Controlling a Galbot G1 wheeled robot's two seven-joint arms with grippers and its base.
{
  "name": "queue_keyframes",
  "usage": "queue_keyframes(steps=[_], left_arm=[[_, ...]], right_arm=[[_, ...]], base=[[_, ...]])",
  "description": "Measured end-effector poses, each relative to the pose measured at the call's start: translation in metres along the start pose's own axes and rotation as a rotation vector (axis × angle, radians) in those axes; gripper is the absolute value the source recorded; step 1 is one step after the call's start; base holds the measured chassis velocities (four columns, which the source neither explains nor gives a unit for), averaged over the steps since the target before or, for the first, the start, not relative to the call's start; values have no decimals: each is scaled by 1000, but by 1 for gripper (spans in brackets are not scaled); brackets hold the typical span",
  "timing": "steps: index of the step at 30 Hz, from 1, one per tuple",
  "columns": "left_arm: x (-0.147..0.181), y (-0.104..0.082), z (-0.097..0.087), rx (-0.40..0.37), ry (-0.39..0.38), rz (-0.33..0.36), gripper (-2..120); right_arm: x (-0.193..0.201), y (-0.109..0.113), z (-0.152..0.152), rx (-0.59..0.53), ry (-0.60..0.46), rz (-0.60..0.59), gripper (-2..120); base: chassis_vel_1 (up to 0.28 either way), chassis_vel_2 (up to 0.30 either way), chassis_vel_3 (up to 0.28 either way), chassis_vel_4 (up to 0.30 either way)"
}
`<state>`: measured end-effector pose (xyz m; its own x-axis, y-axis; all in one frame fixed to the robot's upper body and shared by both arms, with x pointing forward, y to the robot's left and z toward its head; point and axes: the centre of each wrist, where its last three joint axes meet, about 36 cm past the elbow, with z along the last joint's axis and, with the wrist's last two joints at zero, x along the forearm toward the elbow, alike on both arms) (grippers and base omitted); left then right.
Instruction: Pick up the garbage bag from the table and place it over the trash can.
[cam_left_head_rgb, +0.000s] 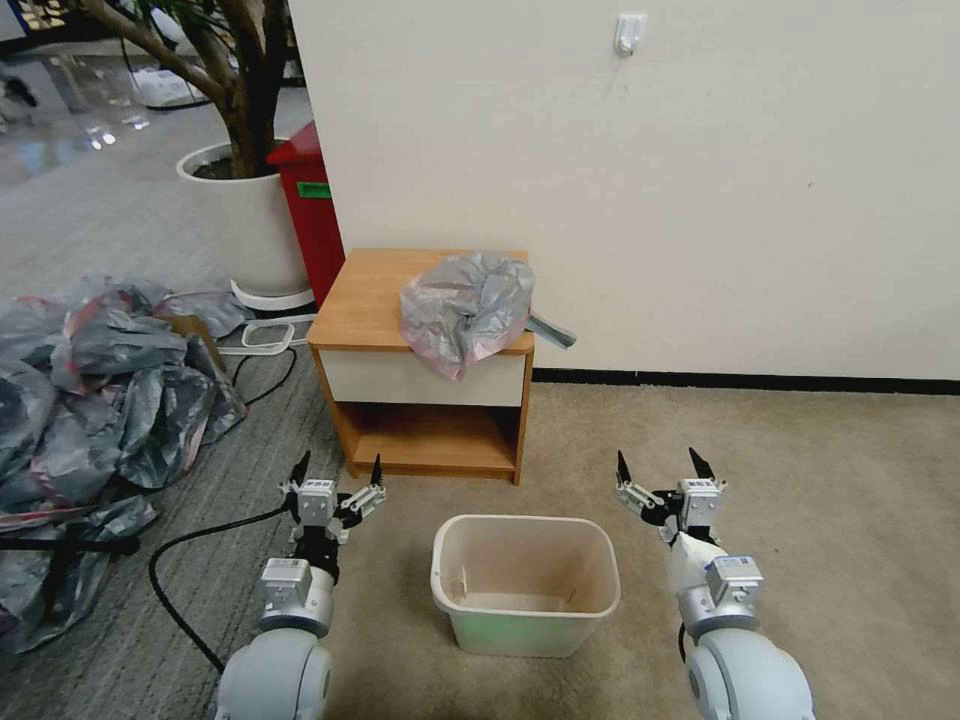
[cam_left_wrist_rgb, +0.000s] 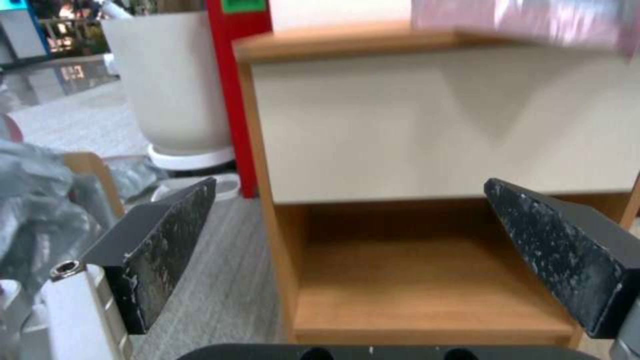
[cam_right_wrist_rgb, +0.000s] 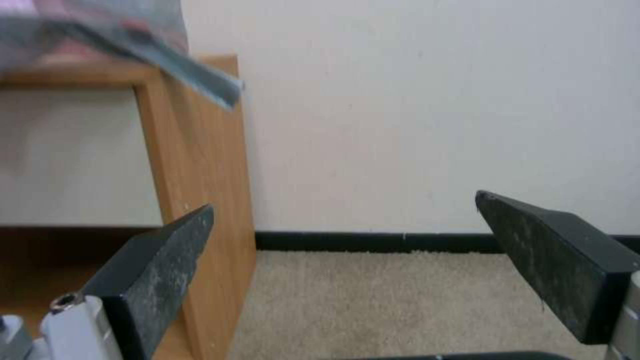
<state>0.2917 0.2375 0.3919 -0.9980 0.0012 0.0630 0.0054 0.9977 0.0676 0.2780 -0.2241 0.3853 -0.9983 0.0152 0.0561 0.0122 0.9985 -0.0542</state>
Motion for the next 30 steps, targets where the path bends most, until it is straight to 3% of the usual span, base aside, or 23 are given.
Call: queue_keyframes(steps=[3,6,9,12,14,21,24,26,28,30], left_arm=[[12,8,-33,11,-6,-2,100],[18,10,-48,17,-8,2,100],[32,13,-81,26,-12,16,100],[39,14,-96,30,-13,26,100],[51,14,-120,35,-13,47,100],[60,16,-129,36,54,65,100],[60,16,-129,36,56,66,100],[61,16,-128,29,65,60,100],[63,17,-126,21,73,55,100],[71,18,-119,-34,85,20,100]], right_arm=[[27,6,-28,-29,-18,36,100],[39,7,-41,-41,-25,53,100],[63,10,-71,-66,-43,95,100],[70,10,-81,-73,-48,110,100],[73,10,-84,-74,-49,113,100],[73,10,-84,-86,-46,110,100],[69,9,-72,-112,-26,93,100],[59,4,-40,-167,31,53,100],[56,3,-33,-181,41,43,100],[47,0,-24,-204,48,25,100]], base=[[0,0,0,0],[0,0,0,0],[0,0,0,0],[0,0,0,0],[0,0,0,0],[0,0,0,0],[0,0,0,0],[0,0,0,0],[0,0,0,0],[0,0,0,0]])
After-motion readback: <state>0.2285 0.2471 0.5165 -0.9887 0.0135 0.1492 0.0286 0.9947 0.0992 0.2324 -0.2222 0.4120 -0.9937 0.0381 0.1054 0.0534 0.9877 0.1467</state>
